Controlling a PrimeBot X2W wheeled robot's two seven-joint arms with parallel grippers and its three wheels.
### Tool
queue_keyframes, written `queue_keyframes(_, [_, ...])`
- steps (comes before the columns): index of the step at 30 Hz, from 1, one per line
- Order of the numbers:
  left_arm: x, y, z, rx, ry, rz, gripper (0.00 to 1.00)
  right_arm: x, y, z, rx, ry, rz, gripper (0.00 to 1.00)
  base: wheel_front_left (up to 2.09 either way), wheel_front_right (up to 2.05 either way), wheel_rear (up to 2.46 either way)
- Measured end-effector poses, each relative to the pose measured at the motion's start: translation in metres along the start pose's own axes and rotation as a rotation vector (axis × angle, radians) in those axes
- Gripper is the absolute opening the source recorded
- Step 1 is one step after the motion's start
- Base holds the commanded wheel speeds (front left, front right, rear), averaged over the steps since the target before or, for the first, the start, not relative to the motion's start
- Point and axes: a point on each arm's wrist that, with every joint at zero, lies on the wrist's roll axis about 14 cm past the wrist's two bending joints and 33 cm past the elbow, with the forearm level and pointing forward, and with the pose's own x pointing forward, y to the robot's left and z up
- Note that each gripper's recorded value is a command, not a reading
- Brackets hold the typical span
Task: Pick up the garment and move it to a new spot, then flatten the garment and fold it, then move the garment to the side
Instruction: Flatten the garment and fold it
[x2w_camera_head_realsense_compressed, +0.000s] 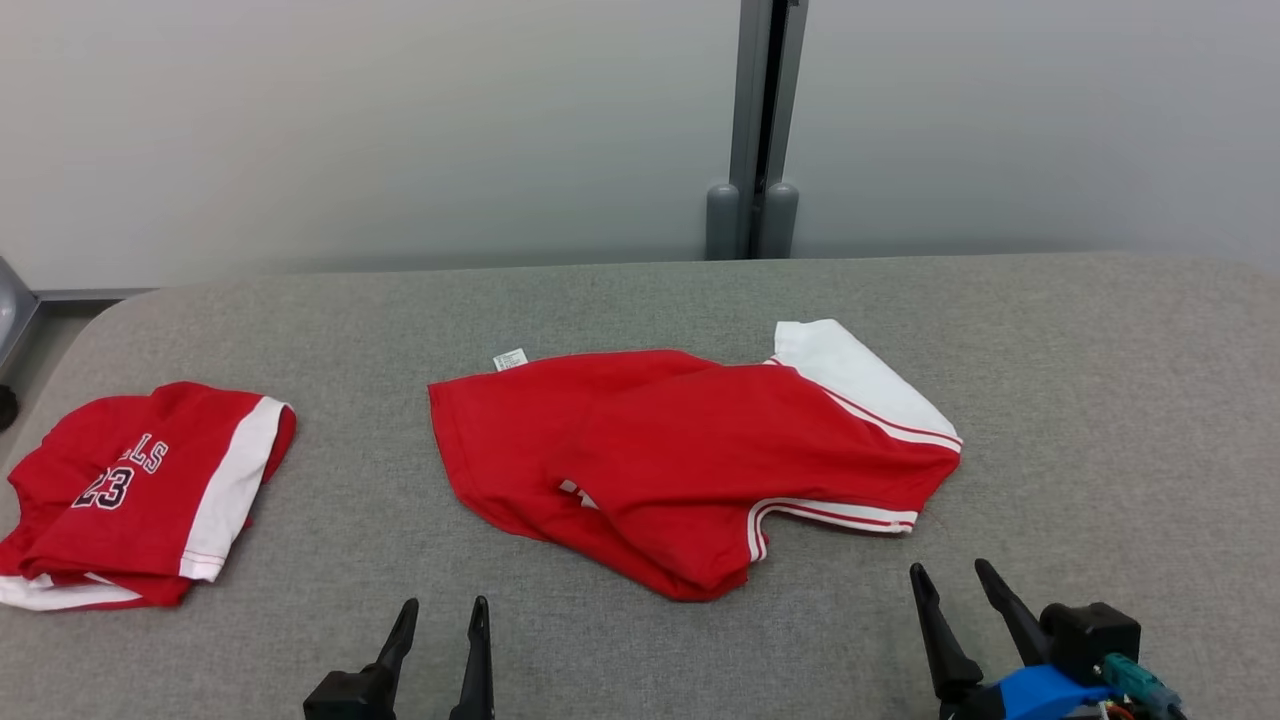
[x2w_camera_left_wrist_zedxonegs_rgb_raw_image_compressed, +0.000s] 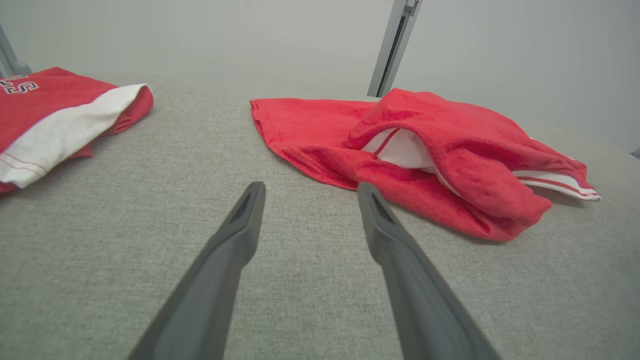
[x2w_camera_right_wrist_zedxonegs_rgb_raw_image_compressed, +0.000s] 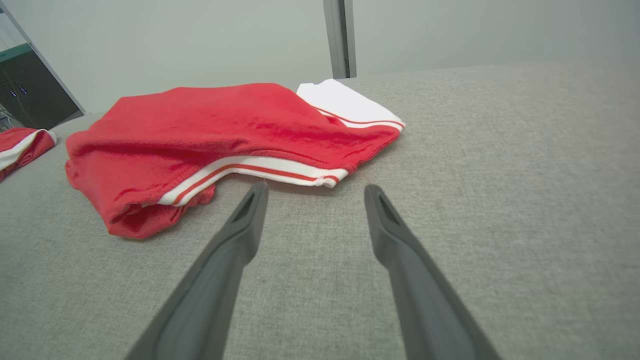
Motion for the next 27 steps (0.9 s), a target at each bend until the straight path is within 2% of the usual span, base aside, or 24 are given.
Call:
queue_keyframes(9, [0.01,0.0,-0.003,-0.01,0.02,0.001,1.0,0.042,-0.012,-0.001,0.034,0.036,-0.027,1.0,0.0,0.0,0.0])
queue_keyframes(18, [0.017,0.01,-0.006,-0.017,0.034,0.033,1.0,0.072,-0.007,-0.035,0.071,0.16,-0.026,1.0,0.0,0.0,0.0])
queue_keyframes(19, [0.018,0.011,-0.005,-0.019,0.033,0.037,1.0,0.074,-0.007,-0.038,0.075,0.171,-0.029,0.75,0.0,0.0,0.0])
queue_keyframes(20, [0.019,0.012,-0.006,-0.022,0.035,0.04,1.0,0.076,-0.007,-0.041,0.078,0.18,-0.03,0.3,0.0,0.0,0.0])
queue_keyframes(21, [0.019,0.013,-0.006,-0.022,0.037,0.043,1.0,0.077,-0.006,-0.043,0.079,0.19,-0.03,0.0,0.0,0.0,0.0])
queue_keyframes(25, [0.02,0.015,-0.007,-0.023,0.039,0.05,1.0,0.084,-0.004,-0.039,0.089,0.179,-0.026,0.0,0.0,0.0,0.0])
queue_keyframes(27, [0.02,0.015,-0.006,-0.023,0.037,0.052,1.0,0.09,-0.005,-0.023,0.088,0.125,-0.023,0.0,0.0,0.0,0.0])
